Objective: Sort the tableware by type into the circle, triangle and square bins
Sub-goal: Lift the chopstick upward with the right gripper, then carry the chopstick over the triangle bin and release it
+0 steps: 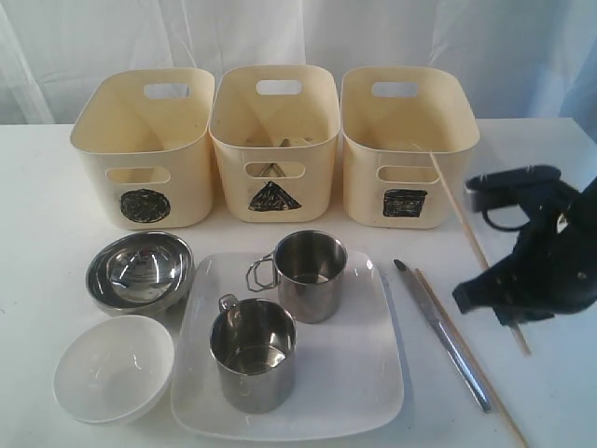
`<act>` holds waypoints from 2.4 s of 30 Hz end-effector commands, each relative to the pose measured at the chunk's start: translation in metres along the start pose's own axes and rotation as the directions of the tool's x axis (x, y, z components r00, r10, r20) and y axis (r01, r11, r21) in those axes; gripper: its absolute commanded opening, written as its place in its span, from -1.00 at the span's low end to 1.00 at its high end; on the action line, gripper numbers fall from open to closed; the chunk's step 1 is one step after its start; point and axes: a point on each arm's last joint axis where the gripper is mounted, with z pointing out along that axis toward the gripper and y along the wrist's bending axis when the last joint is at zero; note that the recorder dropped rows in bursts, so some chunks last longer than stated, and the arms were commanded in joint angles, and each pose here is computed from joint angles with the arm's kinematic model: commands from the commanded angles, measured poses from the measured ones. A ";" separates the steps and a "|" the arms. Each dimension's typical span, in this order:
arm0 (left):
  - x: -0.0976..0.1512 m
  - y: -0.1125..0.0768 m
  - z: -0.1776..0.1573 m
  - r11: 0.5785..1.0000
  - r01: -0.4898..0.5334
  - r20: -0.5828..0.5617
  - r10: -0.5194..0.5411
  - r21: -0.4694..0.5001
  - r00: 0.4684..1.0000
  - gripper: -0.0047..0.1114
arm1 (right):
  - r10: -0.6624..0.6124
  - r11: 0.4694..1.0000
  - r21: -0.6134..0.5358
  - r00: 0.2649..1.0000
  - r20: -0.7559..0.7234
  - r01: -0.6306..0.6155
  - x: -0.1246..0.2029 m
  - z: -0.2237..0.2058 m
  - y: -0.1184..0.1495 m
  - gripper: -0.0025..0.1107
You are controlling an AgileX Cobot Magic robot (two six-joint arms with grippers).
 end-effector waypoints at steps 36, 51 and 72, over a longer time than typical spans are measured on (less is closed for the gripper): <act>0.001 0.000 0.000 1.000 0.005 0.003 -0.005 -0.002 1.000 -0.92 | 0.010 0.883 -0.310 0.645 0.764 0.353 -0.239 0.059 0.079 -0.78; 0.001 0.000 0.000 1.000 0.005 0.003 -0.005 -0.002 1.000 -0.92 | -0.132 0.811 -0.306 0.665 0.735 0.499 -0.216 -0.032 0.087 -0.84; 0.001 0.000 0.000 1.000 0.005 0.003 -0.005 -0.002 1.000 -0.92 | -0.232 0.949 -0.166 0.952 0.201 0.267 -0.010 -0.094 0.043 -0.96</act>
